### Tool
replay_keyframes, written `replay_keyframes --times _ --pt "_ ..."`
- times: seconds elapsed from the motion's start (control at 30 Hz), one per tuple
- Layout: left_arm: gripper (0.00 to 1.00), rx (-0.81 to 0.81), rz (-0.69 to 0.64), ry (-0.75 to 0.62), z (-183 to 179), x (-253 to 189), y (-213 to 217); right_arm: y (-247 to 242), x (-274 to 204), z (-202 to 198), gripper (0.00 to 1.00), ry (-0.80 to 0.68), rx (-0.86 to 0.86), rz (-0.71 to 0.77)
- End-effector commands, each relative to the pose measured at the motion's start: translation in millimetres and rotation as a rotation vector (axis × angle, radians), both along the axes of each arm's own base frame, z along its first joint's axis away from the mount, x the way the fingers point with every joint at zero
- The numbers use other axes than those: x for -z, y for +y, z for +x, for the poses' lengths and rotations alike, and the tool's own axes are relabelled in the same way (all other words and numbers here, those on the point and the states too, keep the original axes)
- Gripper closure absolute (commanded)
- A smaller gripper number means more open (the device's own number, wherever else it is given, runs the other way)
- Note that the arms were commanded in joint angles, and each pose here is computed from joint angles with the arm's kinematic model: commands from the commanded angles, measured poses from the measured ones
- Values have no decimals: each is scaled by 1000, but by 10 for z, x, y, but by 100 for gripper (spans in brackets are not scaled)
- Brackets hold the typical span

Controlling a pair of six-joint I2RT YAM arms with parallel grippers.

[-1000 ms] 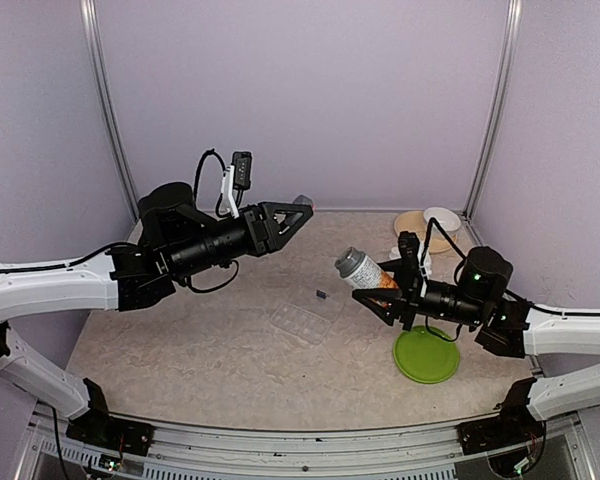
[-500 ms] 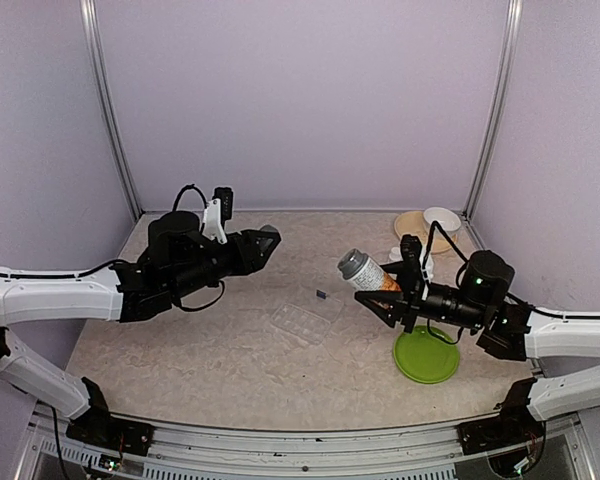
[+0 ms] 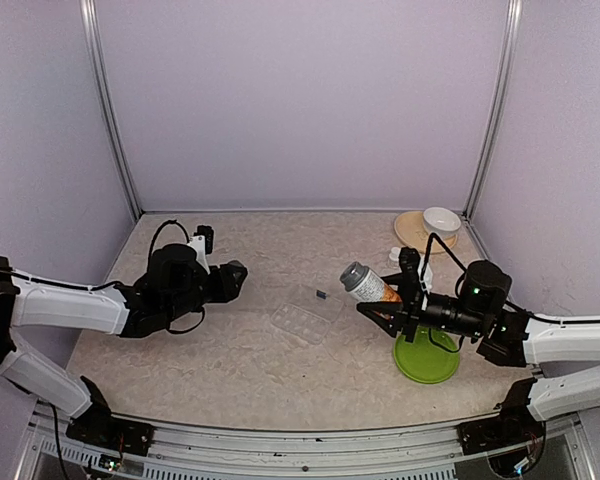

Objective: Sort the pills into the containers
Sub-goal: Place the lid of the pill bottle at the center of the board.

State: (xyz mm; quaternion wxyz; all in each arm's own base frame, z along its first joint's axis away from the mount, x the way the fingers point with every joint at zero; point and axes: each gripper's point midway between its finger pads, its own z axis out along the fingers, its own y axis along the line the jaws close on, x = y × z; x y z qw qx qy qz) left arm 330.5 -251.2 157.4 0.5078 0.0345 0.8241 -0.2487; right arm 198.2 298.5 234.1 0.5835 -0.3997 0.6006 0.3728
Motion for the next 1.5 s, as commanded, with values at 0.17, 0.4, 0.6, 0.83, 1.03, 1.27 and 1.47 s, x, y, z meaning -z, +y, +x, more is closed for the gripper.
replay_keyframes --times 0.17,0.4,0.6,0.83,1.03,1.27,1.47 --pt "49 -67 98 27 143 489 193 -71 -11 16 100 -3 22 17" --pt "49 -108 189 65 215 793 283 -78 24 16 100 7 23 11" --pt "49 -137 254 125 246 1073 327 -76 33 16 100 11 23 11" --pt "43 -156 286 148 278 1187 347 -85 51 30 100 16 27 3" --pt "37 -158 294 156 277 1201 352 -106 81 42 100 20 32 -4" --pt "27 -152 272 154 275 1127 326 -124 105 49 100 28 34 -14" --pt "7 -97 185 97 287 712 184 -150 210 76 100 51 40 -43"
